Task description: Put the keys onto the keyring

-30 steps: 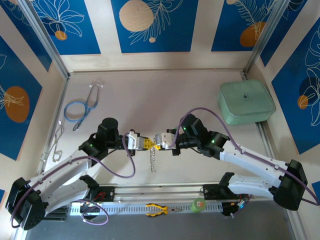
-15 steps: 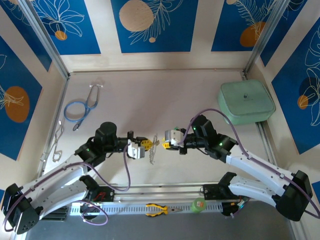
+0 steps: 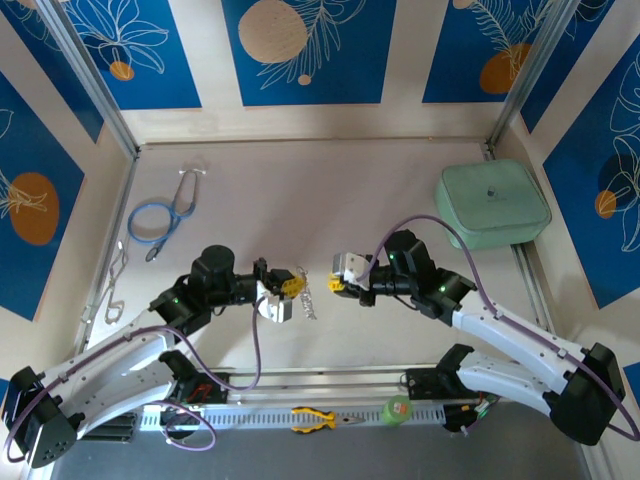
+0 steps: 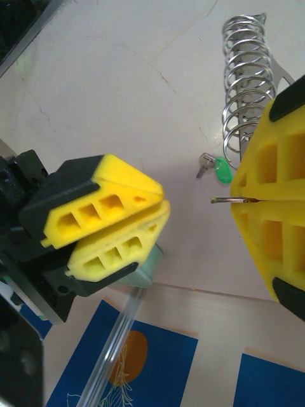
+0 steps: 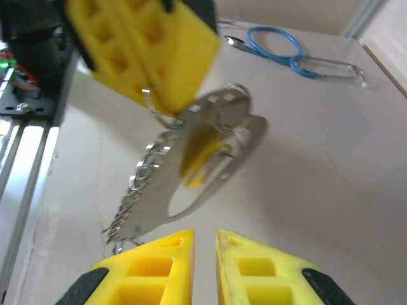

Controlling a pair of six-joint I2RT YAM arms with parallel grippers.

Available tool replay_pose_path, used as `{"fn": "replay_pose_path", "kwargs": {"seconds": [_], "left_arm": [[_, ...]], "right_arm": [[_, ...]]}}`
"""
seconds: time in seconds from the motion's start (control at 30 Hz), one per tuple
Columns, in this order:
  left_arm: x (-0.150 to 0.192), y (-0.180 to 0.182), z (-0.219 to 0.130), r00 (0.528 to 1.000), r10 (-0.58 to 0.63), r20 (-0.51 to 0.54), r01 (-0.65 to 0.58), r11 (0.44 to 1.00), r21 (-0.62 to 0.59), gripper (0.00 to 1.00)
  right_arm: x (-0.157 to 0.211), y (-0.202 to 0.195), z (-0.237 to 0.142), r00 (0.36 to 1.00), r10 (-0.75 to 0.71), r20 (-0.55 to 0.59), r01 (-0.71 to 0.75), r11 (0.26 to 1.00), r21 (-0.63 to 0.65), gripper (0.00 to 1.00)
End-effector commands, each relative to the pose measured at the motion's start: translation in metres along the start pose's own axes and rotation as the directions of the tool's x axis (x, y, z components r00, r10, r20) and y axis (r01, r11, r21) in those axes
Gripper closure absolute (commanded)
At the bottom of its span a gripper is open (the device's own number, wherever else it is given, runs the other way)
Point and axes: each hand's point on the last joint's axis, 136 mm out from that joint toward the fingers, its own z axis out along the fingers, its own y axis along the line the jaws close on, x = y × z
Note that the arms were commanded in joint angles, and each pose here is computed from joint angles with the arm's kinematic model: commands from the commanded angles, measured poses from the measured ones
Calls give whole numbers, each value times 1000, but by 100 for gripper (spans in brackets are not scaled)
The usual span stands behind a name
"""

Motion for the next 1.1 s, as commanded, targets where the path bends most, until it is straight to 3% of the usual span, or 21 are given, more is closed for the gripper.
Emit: {"fn": "replay_pose_path", "kwargs": {"seconds": [0.0,0.1,0.27,0.43,0.53,0.9,1.07], "left_arm": [[-7,4,0,998,65,12,-65,998,-12,100],[-2,5,1,994,106,-24,-107,994,-22,100],[11,9,4,972,210,-107,-217,974,-60,100],[16,14,5,950,276,-149,-291,953,-88,100],[18,15,7,936,309,-169,-327,940,-95,100],[23,12,11,937,300,-179,-318,944,-83,100],[23,13,12,966,202,-164,-223,967,-123,100]], "right_arm": [[17,-27,5,973,224,-50,-215,967,138,83],[40,-44,8,891,441,-109,-404,879,252,83],[71,-60,6,665,733,-145,-638,658,400,83],[102,-74,0,359,921,-151,-768,383,513,79],[112,-74,3,208,959,-193,-808,280,518,79],[135,-70,13,81,954,-287,-778,241,581,71],[149,-75,20,42,950,-309,-734,239,636,66]]}}
